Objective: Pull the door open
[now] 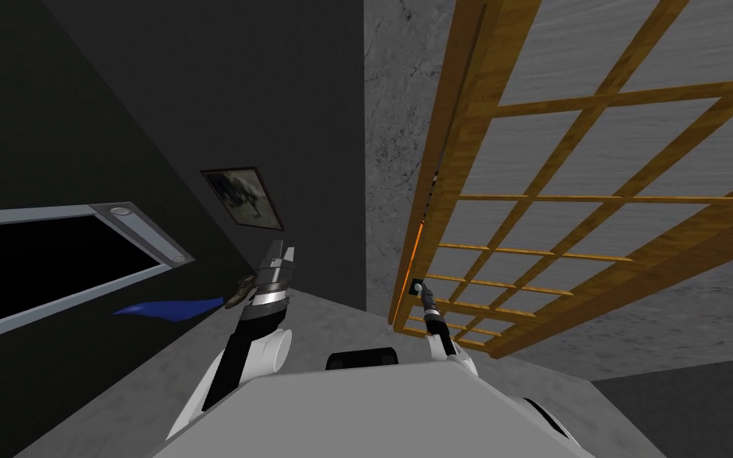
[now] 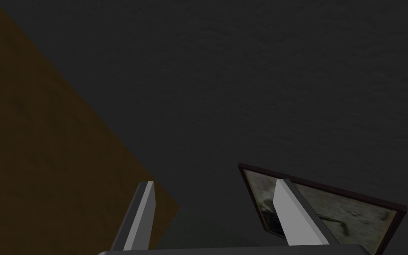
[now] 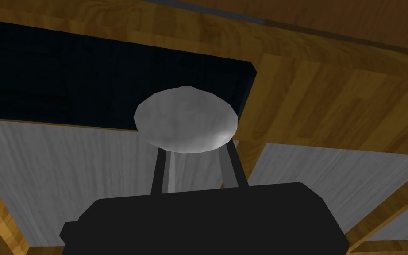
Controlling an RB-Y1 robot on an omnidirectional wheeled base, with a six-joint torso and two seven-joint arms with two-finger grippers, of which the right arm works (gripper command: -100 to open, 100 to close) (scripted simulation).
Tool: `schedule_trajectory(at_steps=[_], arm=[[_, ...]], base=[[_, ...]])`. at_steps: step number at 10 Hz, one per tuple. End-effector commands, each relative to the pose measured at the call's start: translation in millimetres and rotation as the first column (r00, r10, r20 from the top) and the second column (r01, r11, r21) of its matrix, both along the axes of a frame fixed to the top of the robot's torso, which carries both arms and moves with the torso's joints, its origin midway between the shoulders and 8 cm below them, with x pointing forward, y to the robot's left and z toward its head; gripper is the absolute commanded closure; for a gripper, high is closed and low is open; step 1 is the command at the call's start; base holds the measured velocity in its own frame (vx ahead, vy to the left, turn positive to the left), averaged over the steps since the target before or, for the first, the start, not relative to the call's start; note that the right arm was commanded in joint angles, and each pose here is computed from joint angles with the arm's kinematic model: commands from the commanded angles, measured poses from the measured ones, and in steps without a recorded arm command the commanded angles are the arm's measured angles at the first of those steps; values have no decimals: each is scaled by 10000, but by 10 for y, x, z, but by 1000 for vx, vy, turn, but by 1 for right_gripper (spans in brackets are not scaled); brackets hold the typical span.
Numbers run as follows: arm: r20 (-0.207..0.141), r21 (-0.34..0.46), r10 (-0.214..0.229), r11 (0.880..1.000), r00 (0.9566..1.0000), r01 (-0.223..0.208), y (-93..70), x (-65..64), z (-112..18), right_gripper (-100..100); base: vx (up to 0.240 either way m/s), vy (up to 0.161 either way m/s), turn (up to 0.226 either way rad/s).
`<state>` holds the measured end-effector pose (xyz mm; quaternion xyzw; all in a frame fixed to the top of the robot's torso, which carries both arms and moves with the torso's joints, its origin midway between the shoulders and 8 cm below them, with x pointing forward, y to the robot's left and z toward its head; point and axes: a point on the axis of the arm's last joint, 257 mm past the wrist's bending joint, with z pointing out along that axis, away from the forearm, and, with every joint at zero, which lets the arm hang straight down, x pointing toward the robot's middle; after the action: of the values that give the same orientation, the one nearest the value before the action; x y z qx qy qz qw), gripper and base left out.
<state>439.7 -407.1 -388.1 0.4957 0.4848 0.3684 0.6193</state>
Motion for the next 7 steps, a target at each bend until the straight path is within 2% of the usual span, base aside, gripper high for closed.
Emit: schedule_trajectory(at_steps=[1,3,4,5,7], arm=[[123,472,230,9986,9997,-236,153,36,-2,100],[318,1198,180,9926,9993,-217,127,27,-2,100],[342,1285,181,9915,9993,-223,127,27,-2,100],[444,1664,146,9858,9989,-218,113,21,-2,100],[456,1709,145,9850,9989,-221,113,21,-2,100]], base=[[-37,-2,72],[-39,-8,51],[-37,-15,24],[-28,-5,68],[-25,-8,14]])
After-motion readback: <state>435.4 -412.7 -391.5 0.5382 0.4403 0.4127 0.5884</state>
